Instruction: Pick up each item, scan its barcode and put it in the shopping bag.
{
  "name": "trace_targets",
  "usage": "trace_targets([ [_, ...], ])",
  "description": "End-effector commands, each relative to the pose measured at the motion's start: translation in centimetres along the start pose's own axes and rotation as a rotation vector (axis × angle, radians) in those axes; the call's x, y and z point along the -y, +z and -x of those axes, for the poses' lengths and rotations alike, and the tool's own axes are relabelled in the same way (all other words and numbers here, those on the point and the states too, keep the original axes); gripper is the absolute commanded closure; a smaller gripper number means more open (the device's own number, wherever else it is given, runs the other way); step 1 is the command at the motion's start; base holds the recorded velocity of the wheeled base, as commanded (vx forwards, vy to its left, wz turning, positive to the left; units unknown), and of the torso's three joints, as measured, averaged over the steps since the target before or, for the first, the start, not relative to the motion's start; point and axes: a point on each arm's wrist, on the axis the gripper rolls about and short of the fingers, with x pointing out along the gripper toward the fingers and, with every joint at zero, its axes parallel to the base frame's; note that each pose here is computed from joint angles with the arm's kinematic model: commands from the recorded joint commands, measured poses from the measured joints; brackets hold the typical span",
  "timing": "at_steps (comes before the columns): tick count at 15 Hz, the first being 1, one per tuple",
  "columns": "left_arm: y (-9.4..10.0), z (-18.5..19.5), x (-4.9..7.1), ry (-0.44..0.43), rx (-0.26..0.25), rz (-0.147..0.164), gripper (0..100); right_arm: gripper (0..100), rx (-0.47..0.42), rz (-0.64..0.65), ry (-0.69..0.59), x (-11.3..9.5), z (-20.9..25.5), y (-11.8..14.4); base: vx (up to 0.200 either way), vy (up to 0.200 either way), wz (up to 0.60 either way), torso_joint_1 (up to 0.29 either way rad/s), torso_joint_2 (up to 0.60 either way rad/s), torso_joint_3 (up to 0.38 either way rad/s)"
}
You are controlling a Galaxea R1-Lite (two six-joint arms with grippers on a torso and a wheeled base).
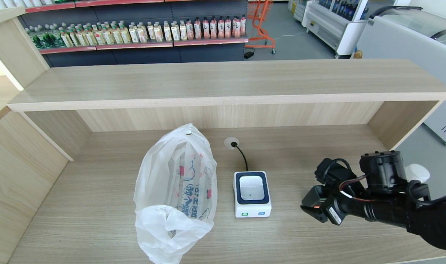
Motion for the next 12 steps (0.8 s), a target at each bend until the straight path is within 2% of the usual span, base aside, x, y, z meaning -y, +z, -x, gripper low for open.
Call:
trace_targets([
  [1,0.0,0.0,0.0,0.001,-0.002,0.000,0,0,-0.014,0.007,0.025,-0.5,-0.9,-0.1,0.000,0.000,0.00,0.000,0.00,0.000],
  [6,0.0,0.0,0.0,0.001,-0.002,0.000,0,0,0.015,0.010,0.022,-0.2,-1.8,0.8,0.000,0.000,0.00,0.000,0.00,0.000],
  [7,0.0,0.0,0.0,0.001,0.000,0.000,0,100,0.022,0.012,0.029,-0.1,-2.1,1.0,0.000,0.000,0.00,0.000,0.00,0.000],
  [12,0.0,0.0,0.0,0.001,-0.002,0.000,0,100,0.033,0.027,0.040,-0.7,-1.9,1.0,0.000,0.000,0.00,0.000,0.00,0.000],
])
